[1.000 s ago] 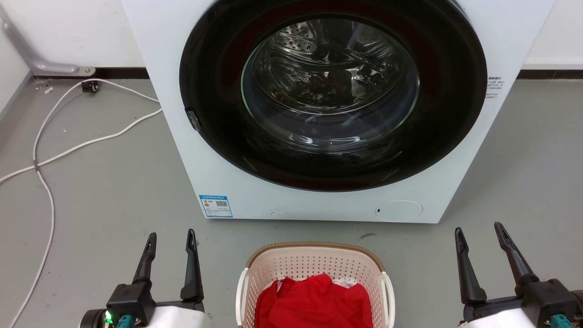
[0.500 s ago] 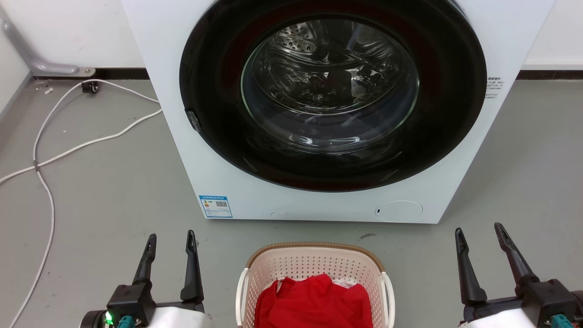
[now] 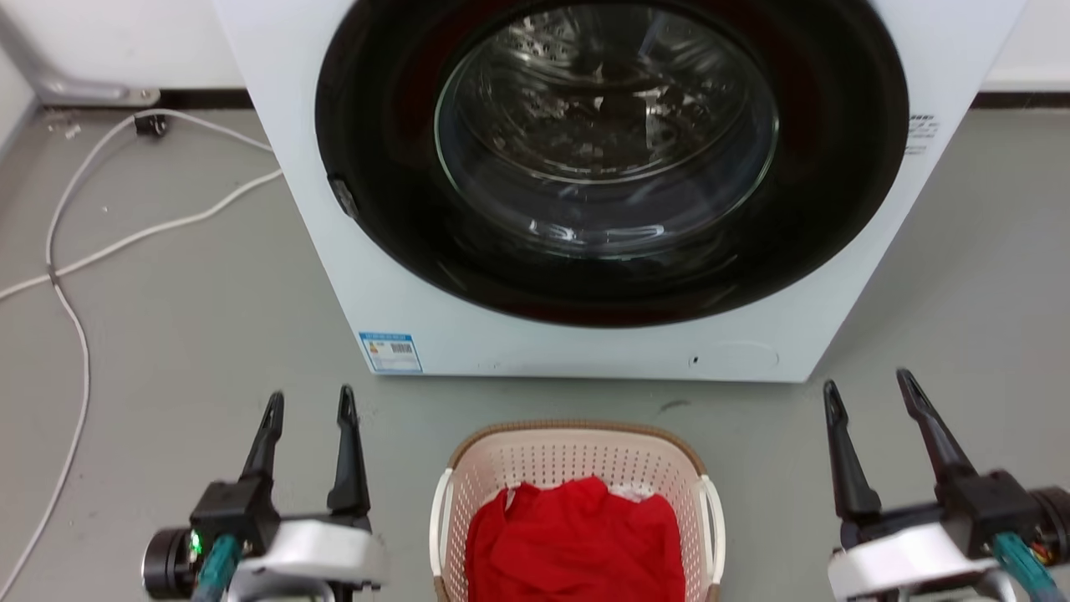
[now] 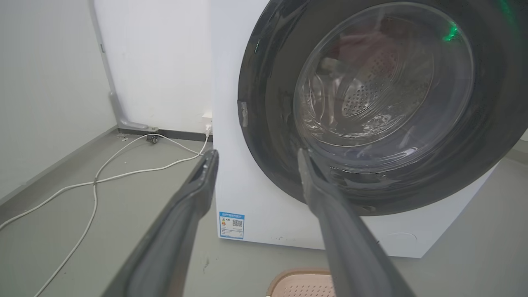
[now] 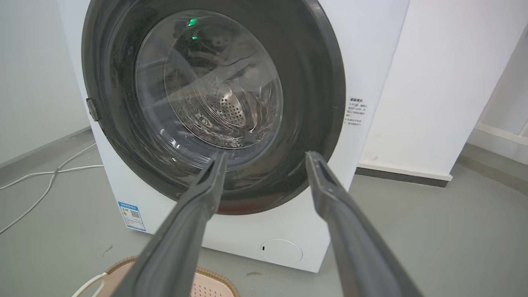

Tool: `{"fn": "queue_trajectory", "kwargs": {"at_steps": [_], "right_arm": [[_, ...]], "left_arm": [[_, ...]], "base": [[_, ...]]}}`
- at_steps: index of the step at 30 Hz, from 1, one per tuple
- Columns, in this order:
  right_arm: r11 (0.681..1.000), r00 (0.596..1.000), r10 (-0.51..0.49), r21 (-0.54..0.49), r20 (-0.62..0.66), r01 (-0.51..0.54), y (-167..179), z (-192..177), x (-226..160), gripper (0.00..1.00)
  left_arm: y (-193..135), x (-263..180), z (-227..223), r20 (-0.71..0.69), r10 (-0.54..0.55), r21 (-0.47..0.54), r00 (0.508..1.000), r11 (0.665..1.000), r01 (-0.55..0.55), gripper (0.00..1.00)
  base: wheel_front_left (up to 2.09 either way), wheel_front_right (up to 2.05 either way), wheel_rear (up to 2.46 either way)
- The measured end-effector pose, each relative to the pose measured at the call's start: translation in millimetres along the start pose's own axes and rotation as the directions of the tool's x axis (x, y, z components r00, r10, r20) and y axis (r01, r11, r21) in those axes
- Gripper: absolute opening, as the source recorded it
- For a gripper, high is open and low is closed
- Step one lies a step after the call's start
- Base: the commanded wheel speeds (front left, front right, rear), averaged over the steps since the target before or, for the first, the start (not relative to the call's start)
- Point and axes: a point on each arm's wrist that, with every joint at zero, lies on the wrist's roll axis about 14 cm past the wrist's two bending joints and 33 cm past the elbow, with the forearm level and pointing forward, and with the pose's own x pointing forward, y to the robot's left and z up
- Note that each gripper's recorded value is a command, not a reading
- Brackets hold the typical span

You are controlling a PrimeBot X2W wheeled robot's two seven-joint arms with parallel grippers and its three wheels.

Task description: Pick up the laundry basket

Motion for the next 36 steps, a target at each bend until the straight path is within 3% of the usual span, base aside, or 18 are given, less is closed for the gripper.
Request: {"fn": "queue_trajectory", "kwargs": {"at_steps": [9,15,23,36], "right_arm": [[0.997,0.988,0.057,-0.047,-0.140,-0.064,10,-53,39,1.00],[0.989,0.936,0.111,-0.052,-0.335,-0.136,23,-120,46,1.00],[0.974,0.792,0.161,-0.032,-0.588,-0.222,31,-206,31,1.00],[0.953,0.541,0.215,0.053,-0.813,-0.300,42,-291,11,1.00]], "left_arm": [[-7,43,-44,-0.115,-0.069,0.017,0.991,0.997,0.072,1.00],[-3,60,-101,-0.274,-0.083,0.043,0.958,0.994,0.099,1.00],[-2,62,-184,-0.512,-0.113,0.065,0.852,0.983,0.170,1.00],[-1,39,-285,-0.787,-0.138,0.040,0.601,0.961,0.273,1.00]], "base": [[0.00,0.00,0.00],[0.00,0.00,0.00],[0.00,0.00,0.00],[0.00,0.00,0.00]]}}
